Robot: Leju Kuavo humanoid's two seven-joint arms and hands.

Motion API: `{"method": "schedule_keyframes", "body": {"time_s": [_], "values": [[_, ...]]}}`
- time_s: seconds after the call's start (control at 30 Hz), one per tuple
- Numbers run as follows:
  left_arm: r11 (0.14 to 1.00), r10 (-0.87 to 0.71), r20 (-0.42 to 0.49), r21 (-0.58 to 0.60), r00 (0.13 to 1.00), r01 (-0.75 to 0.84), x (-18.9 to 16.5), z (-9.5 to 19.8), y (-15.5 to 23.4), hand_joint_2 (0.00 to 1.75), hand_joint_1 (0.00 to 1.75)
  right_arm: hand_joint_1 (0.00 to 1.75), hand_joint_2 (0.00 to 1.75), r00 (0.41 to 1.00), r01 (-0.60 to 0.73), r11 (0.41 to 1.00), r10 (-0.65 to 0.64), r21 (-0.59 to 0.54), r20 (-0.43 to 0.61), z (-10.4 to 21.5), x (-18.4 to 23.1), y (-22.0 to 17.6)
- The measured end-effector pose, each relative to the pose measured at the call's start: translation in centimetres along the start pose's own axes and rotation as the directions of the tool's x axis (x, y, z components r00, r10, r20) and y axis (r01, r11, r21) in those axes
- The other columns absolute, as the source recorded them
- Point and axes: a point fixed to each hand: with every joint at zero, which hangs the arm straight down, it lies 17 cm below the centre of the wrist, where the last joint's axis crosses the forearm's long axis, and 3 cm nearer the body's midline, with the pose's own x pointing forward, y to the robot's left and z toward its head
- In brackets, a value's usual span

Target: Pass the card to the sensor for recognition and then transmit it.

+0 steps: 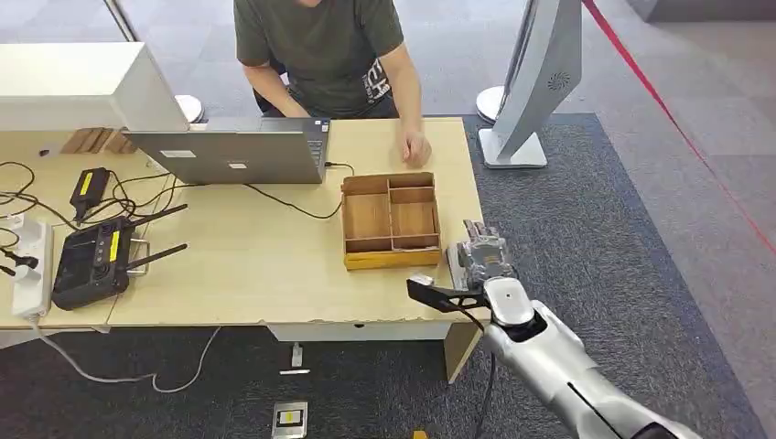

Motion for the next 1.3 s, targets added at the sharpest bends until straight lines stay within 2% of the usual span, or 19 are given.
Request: {"method": "schedule_keyframes", "body": {"time_s": [0.87,1.3], "values": [[1.0,-0.012,0.007,-0.013,1.0,0.012,0.1,0.0,-0.2,0.0,0.0,1.75,1.75,1.0,-0.001,1.0,0.001,0.015,-0.004,-0.3,-0.1,0.2],[1.0,-0.013,0.01,-0.023,1.0,0.013,0.1,0.1,-0.4,0.0,0.0,1.75,1.75,0.997,-0.07,0.998,0.07,-0.003,-0.03,-0.4,-1.7,-1.2]]}}
